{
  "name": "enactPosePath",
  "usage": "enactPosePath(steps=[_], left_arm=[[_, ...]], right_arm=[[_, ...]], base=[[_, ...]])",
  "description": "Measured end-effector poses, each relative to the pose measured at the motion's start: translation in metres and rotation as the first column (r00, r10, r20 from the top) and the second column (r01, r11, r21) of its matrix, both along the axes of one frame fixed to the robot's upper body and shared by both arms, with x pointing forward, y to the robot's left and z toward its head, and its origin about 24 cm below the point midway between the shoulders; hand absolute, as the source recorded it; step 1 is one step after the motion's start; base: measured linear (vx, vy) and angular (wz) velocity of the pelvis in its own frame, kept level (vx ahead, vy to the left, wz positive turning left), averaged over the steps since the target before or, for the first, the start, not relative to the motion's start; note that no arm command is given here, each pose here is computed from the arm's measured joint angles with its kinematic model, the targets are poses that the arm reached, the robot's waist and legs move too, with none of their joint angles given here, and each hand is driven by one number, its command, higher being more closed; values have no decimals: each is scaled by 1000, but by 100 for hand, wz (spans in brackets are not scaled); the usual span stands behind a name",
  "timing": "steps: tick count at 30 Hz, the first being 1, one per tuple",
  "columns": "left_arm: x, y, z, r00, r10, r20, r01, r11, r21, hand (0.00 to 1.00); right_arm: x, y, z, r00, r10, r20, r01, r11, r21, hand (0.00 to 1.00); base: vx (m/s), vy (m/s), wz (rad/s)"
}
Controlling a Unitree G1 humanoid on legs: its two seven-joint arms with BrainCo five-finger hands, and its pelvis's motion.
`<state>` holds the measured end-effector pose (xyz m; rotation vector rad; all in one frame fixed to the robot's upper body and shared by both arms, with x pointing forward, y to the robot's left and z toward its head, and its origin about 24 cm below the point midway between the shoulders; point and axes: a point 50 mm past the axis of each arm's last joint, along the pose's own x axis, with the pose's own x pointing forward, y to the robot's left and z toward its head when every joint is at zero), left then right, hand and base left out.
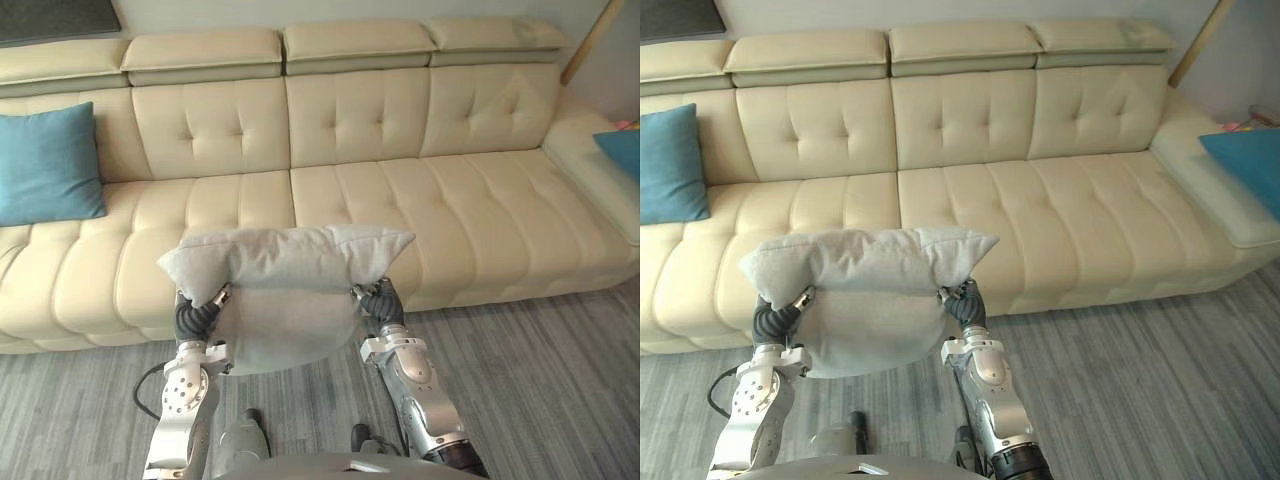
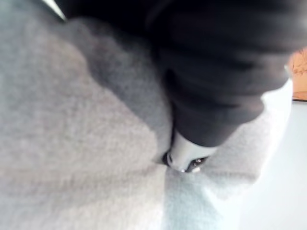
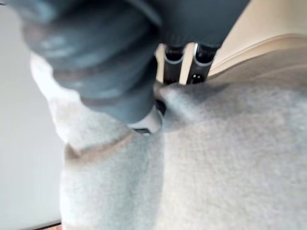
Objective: Pick up cushions and gather them together orderly.
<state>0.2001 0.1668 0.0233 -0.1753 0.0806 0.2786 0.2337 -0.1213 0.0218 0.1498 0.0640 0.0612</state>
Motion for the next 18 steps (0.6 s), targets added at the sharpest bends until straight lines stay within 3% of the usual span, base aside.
enactPosePath(steps=[18], left_arm=[[1,0,-2,999,-40,-10,40,999,22,100]], right_arm=[[5,-2,-13,998,-8,-54,8,1000,4,100]], base=[[23,21,-21]])
